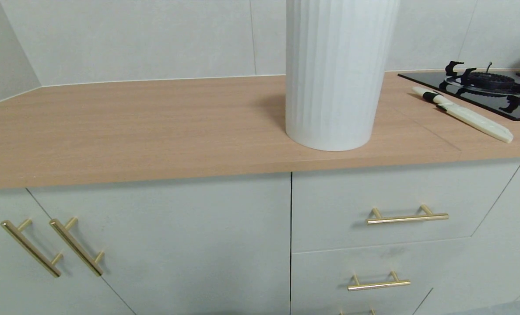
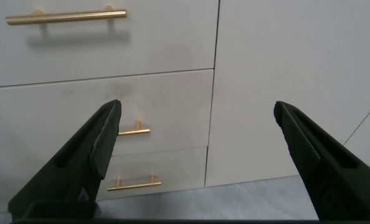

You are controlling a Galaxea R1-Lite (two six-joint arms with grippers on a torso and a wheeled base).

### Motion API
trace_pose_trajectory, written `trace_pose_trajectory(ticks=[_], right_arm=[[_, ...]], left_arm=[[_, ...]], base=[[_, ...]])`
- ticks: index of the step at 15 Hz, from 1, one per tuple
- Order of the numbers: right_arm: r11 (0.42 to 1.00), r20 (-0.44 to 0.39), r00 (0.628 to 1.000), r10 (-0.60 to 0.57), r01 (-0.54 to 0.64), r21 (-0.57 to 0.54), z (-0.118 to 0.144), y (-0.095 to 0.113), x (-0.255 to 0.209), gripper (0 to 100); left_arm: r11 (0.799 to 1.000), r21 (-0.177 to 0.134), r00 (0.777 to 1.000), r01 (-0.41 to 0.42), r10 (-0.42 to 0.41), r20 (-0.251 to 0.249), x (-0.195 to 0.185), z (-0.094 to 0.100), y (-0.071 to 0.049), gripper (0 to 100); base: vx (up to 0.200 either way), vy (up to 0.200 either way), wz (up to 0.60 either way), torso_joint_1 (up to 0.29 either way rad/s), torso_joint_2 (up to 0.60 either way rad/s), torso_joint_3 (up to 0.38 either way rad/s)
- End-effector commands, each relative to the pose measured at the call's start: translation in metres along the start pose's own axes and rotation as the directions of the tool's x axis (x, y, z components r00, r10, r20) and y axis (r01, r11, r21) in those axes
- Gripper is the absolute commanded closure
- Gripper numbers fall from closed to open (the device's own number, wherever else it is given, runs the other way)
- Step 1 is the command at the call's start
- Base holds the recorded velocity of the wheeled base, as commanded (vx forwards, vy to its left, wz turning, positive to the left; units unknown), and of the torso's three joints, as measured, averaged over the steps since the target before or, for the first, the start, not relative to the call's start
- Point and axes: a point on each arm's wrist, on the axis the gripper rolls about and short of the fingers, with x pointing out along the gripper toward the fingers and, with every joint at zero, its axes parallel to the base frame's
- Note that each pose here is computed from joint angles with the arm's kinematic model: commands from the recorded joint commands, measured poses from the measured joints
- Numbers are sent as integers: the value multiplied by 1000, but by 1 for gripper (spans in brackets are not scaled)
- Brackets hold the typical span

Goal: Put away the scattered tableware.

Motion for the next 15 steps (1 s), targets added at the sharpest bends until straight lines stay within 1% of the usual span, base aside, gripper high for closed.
trace_pose_trajectory(ticks=[1,2,11,15], right_arm=[[1000,0,1000,1,-1,-1,0,0,0,0],[1000,-2,1000,1,-1,-1,0,0,0,0],[1000,-2,1000,1,-1,-1,0,0,0,0],[1000,-2,1000,1,-1,-2,0,0,0,0]], left_arm=[[1000,1,1000,-1,1,0,0,0,0,0],[1000,2,1000,0,0,0,0,0,0,0],[1000,2,1000,0,0,0,0,0,0,0],[1000,0,1000,-1,1,0,0,0,0,0]], base=[[0,0,0,0,0,0],[0,0,0,0,0,0],[0,-200,0,1,1,2],[0,0,0,0,0,0]])
